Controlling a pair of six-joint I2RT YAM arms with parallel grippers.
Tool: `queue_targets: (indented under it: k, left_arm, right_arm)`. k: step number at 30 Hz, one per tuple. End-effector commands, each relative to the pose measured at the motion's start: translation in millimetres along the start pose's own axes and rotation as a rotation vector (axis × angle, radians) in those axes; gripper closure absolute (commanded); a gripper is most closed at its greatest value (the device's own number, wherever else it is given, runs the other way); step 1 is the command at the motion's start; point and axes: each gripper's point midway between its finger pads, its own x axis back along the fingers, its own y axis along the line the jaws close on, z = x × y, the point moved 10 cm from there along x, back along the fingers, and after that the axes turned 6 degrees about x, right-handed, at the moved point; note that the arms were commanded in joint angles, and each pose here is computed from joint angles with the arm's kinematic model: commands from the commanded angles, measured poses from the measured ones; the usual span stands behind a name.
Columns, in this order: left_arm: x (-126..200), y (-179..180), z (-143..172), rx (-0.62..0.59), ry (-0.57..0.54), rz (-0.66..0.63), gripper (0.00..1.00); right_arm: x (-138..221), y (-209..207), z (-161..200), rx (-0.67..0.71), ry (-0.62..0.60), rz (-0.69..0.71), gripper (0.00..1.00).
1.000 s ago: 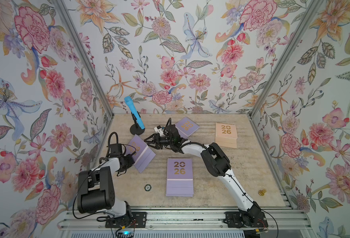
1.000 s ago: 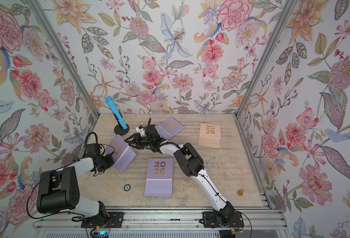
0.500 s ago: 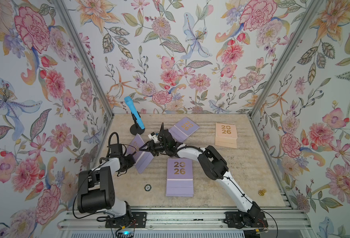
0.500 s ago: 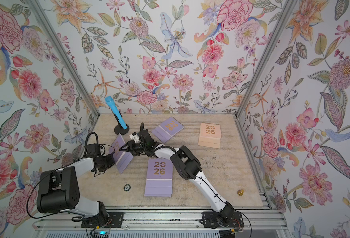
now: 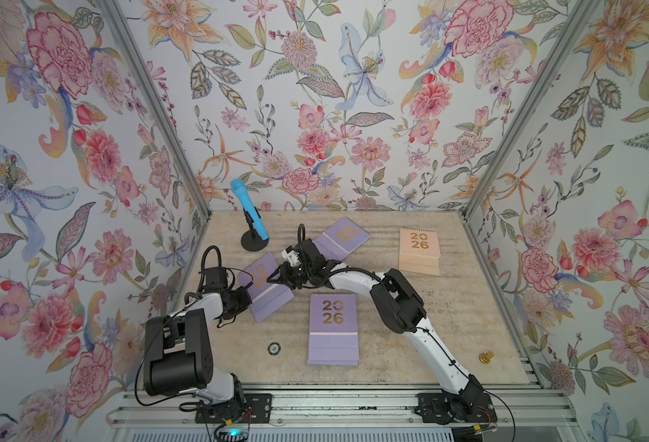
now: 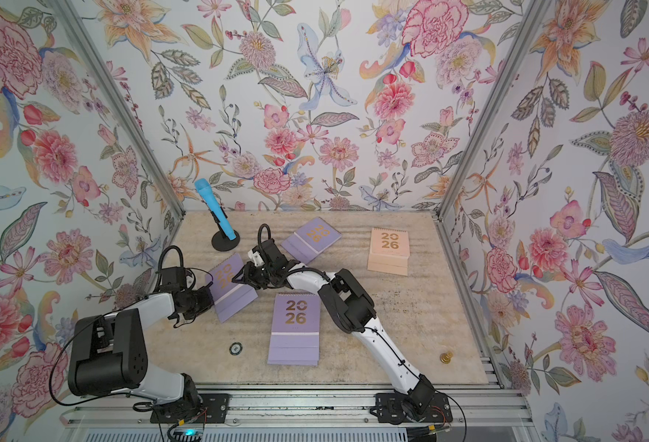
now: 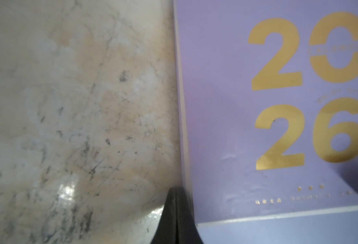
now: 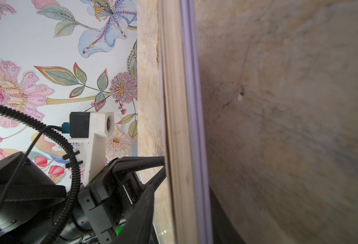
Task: Stack the calendars
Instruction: Pick up the calendar at the center of the board.
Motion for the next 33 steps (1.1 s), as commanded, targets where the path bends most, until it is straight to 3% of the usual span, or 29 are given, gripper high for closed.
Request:
queue_targets:
  k: [1,12,21,33]
  left_arm:
    - [-2.4,4.0,9.6,0.003,0.075,-0.009,1.00]
    - [21.2,-6.9,1.5,-0.011,0.018,0.019,1.00]
    - [46.7,-16.0,4.2,-0.022,-0.027,0.072,1.00]
    - [64.8,-40.7,20.2,-0.032,-0.060,0.183,1.00]
  right_arm:
    - [16.6,36.0,-12.5,0.070,-0.053,-0.039,0.68]
    - [34.0,52.6,-12.5,0.089,-0.093,-0.074,0.89]
    - [70.8,61.0,7.1,0.085,-0.139,-0.076,0.91]
    - [142.3,62.5,63.6,0.050,-0.234,-0.056,0.92]
